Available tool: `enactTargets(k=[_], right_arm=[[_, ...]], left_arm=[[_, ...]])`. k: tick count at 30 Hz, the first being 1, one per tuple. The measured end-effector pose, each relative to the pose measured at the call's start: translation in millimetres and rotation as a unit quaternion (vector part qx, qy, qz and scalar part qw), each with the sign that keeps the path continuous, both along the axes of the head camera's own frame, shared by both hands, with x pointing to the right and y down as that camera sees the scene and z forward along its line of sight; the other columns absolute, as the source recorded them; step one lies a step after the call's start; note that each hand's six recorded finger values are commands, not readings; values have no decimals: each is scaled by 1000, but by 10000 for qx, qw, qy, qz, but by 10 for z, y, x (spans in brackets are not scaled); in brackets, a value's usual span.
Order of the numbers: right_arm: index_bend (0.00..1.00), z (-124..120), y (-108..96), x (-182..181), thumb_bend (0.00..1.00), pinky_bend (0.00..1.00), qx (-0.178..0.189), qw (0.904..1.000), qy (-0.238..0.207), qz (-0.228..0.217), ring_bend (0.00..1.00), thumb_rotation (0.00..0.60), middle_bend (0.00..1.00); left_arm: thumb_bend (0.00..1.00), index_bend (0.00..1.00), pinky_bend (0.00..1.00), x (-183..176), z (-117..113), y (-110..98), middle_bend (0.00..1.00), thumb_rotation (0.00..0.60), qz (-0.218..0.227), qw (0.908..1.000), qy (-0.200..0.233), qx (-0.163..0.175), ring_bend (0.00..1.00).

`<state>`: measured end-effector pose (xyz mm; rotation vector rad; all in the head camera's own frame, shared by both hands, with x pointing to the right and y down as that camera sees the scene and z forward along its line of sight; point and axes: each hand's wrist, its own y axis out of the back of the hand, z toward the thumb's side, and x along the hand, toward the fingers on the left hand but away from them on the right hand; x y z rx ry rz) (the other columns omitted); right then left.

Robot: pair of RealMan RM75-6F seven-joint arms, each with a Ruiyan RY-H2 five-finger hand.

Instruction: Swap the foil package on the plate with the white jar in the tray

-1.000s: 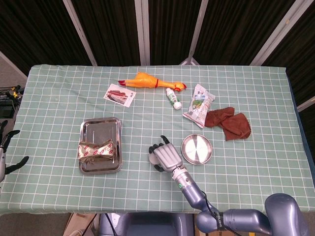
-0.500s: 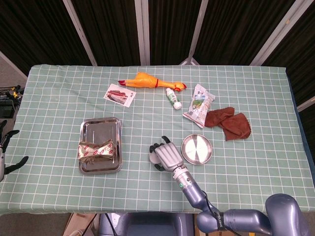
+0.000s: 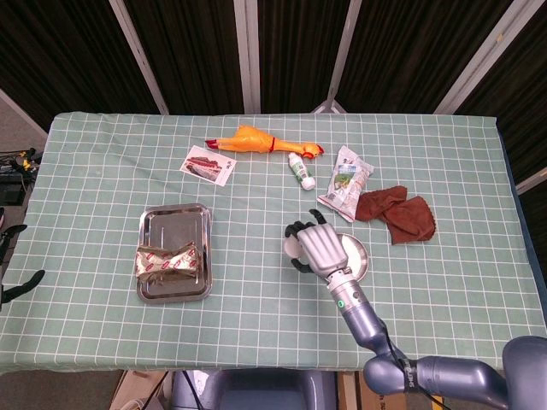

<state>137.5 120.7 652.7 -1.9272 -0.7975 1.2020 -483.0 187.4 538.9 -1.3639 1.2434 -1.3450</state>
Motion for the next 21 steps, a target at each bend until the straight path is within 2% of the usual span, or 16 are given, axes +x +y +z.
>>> enactTargets(k=[5,10,21], right_arm=[[469,-24,-107,380,346,151,-28,9993,280,232,484,600,476],[469,91,-39,580,346,151,-235,9983,458,273,484,600,476],[469,290,41,867,346,122,-426,9958,759,291,467,600,476]], left_arm=[[226,243,93,2,-14,2,21,600,-16,10000,-4,33,0],[226,243,93,6,-21,6,10,600,-29,10000,-16,54,0],[226,241,93,-21,-12,-1,8,600,-74,10000,-58,25,0]])
